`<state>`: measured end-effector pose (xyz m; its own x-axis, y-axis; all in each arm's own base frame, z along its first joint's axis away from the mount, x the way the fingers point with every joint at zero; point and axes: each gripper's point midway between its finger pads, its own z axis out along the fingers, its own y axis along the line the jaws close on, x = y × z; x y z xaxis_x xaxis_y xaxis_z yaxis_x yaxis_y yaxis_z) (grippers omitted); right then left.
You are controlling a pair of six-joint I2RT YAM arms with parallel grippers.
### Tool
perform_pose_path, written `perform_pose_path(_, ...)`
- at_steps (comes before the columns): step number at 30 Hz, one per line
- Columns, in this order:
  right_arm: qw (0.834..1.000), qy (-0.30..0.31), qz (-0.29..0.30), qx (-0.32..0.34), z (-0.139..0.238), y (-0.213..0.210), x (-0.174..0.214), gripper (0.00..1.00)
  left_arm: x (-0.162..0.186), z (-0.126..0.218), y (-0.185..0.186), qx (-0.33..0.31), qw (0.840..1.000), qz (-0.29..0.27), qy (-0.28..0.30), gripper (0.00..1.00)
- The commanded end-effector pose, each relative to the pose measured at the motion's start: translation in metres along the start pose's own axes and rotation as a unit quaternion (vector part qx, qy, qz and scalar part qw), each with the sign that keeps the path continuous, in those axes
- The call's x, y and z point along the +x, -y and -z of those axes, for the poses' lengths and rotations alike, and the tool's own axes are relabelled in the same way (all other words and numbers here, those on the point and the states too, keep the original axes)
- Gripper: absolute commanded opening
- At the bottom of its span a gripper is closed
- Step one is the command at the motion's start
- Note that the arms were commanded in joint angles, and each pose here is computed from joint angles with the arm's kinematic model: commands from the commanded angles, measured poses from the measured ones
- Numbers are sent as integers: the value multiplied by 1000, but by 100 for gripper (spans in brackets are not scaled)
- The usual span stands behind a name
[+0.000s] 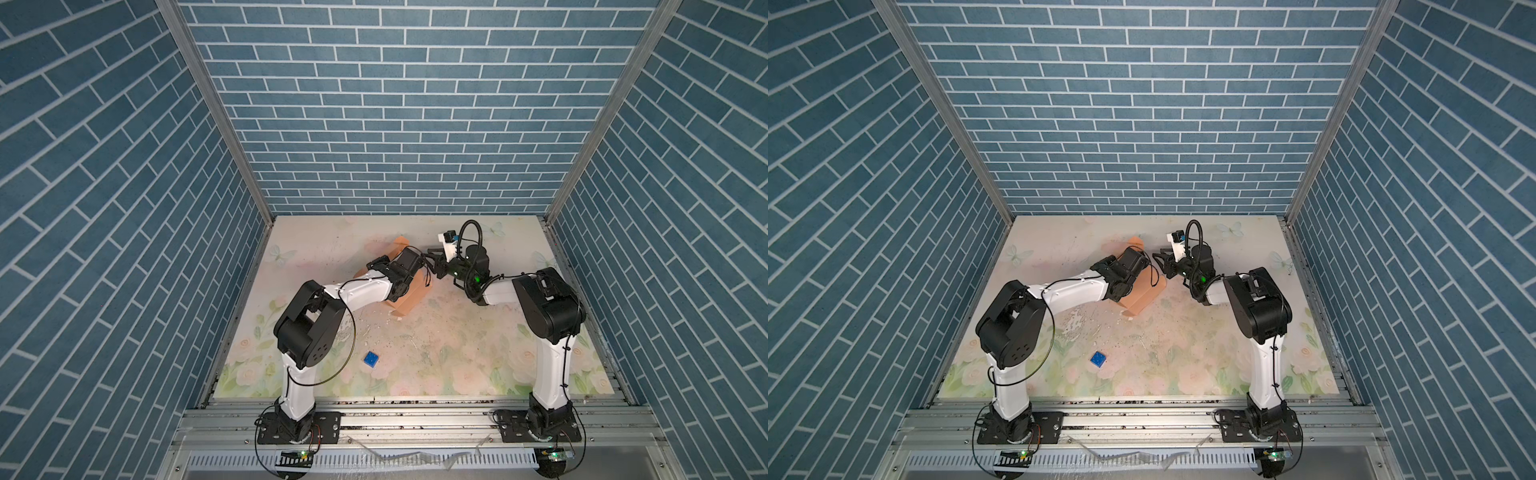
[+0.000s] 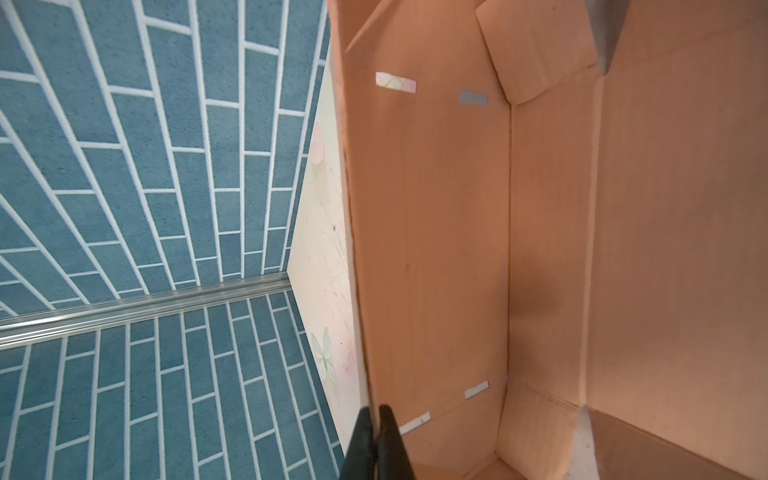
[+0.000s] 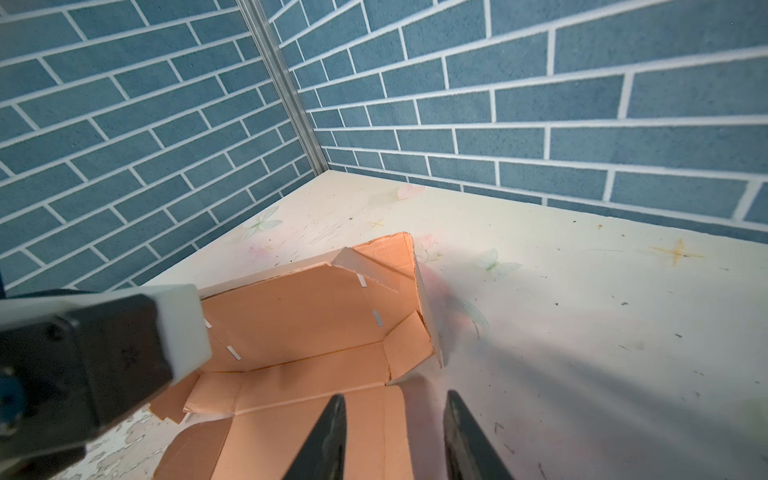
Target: Fold the paper box
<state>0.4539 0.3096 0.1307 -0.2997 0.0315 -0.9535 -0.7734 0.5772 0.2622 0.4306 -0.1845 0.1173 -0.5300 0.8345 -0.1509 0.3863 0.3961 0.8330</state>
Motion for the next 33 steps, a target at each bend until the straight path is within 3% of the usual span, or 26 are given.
perform_pose_path(1,1000,-3,-9,13,-11,4,-1,40,0,3,12,34,999,-4,4,6)
perform_pose_path(23,999,-8,-39,23,-56,7,-18,42,-2,9,12,40,999,-2,13,6)
perform_pose_path(24,999,-22,-44,22,-61,10,-3,42,-2,9,13,39,999,-3,12,6)
perform_pose_path(33,997,-66,-36,14,-76,-1,15,42,-2,10,14,39,999,-8,14,6)
